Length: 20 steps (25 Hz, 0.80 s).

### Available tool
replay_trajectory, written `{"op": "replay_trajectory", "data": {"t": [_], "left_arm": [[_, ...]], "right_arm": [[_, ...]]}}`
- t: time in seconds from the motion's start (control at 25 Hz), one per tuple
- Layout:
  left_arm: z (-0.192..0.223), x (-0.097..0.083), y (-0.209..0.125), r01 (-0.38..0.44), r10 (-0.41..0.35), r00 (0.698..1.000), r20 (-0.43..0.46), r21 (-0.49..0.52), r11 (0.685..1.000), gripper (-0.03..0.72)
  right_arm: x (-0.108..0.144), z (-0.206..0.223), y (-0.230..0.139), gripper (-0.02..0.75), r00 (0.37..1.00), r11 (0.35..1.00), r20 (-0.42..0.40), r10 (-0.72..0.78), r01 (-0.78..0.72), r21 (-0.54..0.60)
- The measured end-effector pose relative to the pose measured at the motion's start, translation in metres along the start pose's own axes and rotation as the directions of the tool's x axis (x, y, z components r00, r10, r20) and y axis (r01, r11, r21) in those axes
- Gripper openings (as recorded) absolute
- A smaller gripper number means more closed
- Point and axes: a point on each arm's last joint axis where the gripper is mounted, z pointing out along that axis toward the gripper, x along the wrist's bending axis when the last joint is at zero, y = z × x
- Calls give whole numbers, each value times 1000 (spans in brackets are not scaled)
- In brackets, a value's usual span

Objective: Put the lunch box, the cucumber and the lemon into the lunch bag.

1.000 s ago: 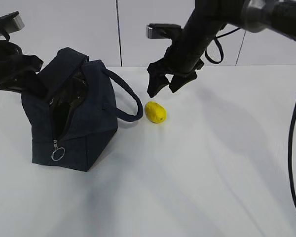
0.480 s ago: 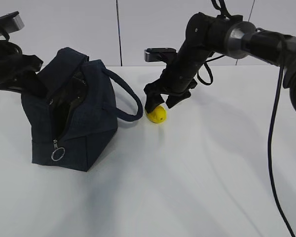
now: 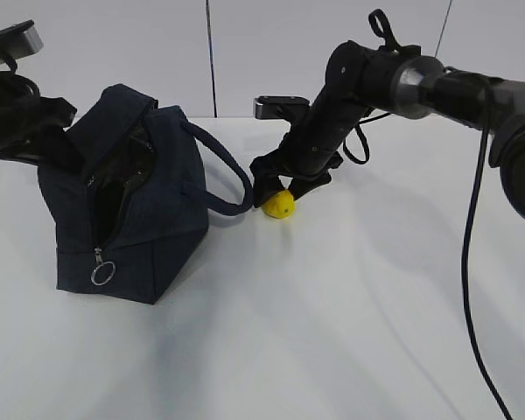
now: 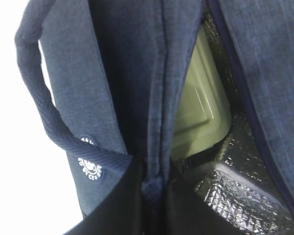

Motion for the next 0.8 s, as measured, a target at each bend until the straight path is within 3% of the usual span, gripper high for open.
{"op": "replay_trajectory", "data": {"t": [0.24, 0.52, 0.8], "left_arm": [[0, 0, 0, 0, 0, 1000, 0, 0, 1000, 17], [0, 0, 0, 0, 0, 1000, 0, 0, 1000, 17], [0, 0, 0, 0, 0, 1000, 0, 0, 1000, 17]], "right_arm": [[-1, 3, -1, 557, 1000, 1000, -3, 8, -8, 5], [-1, 4, -1, 394, 1000, 1000, -3, 28, -28, 7], [4, -19, 5, 382, 1000, 997, 9, -30, 29, 69]]}}
